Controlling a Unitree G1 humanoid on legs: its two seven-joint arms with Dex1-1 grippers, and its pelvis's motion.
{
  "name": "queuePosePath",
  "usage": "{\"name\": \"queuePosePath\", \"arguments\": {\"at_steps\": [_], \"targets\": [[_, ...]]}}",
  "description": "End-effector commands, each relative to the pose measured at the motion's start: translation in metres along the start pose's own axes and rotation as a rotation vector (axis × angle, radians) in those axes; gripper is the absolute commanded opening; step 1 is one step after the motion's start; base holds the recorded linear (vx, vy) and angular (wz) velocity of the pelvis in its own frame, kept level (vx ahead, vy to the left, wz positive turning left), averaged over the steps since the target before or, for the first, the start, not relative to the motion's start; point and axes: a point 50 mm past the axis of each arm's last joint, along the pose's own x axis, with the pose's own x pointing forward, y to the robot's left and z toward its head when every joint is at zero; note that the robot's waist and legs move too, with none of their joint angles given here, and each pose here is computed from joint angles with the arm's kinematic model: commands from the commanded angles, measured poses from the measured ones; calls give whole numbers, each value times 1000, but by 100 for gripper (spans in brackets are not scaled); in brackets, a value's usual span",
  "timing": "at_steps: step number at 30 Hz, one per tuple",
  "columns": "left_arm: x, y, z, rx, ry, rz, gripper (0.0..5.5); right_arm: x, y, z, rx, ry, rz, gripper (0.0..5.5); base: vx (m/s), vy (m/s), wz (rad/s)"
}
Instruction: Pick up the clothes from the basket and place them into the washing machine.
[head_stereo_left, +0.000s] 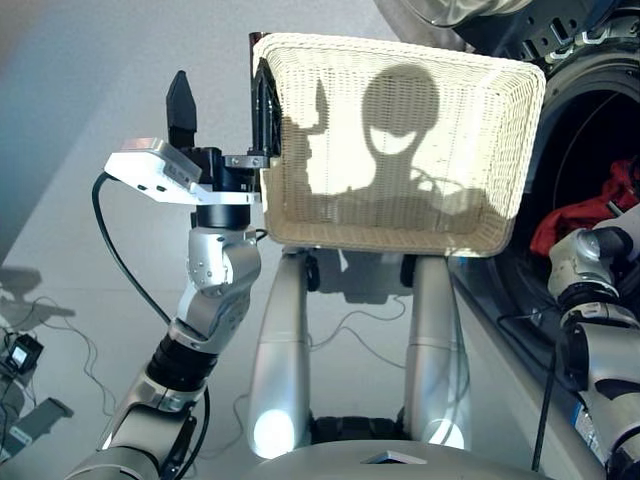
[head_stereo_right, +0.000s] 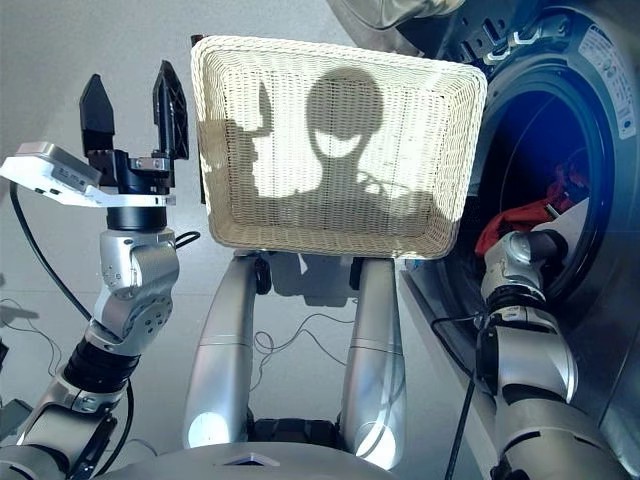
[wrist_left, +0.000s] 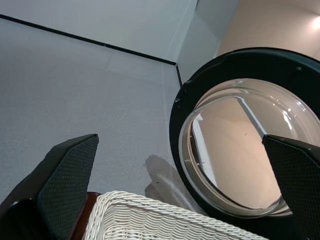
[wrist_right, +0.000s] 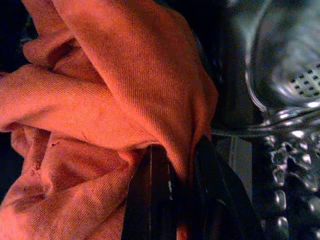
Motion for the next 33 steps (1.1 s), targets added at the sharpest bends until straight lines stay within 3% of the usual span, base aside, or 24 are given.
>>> {"name": "queuePosePath", "arguments": {"at_steps": [1, 9, 21, 33], "targets": [[5, -15, 29, -41, -161, -75, 550, 39, -32, 67, 40, -185, -104, 550, 0, 0, 0], [7, -15, 29, -37, -177, -63, 550, 24, -12, 62, 83, -213, -22, 550, 0, 0, 0], [7, -12, 30, -43, -194, -28, 550, -30, 25, 57, 114, -382, 129, 550, 0, 0, 0], [6, -9, 26, -45, -174, -22, 550, -126, 57, 31, 221, -451, 585, 550, 0, 0, 0]]}}
